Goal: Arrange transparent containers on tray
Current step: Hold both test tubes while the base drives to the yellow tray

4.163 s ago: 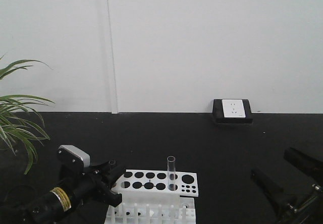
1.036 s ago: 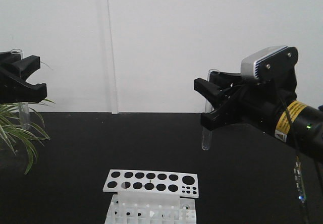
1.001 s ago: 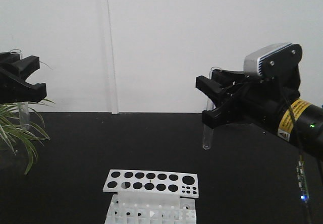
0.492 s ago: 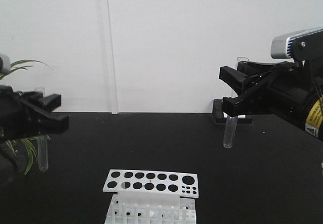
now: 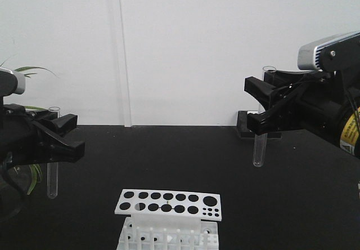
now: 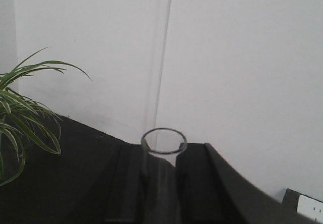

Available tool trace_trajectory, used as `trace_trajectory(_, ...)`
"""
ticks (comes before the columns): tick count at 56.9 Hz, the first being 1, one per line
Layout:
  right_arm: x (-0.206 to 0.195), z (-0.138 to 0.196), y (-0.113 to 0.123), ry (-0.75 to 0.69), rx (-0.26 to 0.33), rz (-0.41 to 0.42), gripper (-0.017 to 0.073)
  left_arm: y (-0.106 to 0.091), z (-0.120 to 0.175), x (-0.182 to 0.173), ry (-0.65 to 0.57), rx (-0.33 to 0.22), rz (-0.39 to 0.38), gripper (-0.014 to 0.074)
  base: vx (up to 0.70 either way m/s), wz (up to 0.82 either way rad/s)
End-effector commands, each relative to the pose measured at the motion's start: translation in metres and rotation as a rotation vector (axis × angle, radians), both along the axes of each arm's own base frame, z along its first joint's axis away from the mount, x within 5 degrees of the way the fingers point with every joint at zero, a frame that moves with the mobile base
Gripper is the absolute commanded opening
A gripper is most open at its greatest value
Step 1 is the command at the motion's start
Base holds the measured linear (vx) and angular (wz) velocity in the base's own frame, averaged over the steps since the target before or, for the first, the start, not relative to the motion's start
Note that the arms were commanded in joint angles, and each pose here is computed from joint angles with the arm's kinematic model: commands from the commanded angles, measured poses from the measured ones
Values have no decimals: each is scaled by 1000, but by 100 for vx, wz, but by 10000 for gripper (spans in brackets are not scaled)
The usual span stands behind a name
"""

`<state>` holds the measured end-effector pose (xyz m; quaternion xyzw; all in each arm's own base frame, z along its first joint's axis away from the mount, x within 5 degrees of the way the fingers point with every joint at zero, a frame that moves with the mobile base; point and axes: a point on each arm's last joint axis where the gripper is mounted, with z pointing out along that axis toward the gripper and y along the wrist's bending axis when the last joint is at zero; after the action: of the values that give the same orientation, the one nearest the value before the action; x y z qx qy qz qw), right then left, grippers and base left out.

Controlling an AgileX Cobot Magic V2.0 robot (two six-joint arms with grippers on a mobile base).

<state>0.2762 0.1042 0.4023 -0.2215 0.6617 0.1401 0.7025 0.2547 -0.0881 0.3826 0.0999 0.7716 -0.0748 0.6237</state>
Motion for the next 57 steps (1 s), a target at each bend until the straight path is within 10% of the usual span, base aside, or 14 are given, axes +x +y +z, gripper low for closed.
trace_trajectory(1, -11, 22, 0, -77, 31, 32, -11, -2, 19, -6, -81, -32, -40, -8, 0, 0)
trace_trajectory(57, -11, 22, 0, -78, 30, 33, -11, -2, 19, -6, -81, -32, -40, -8, -2, 0)
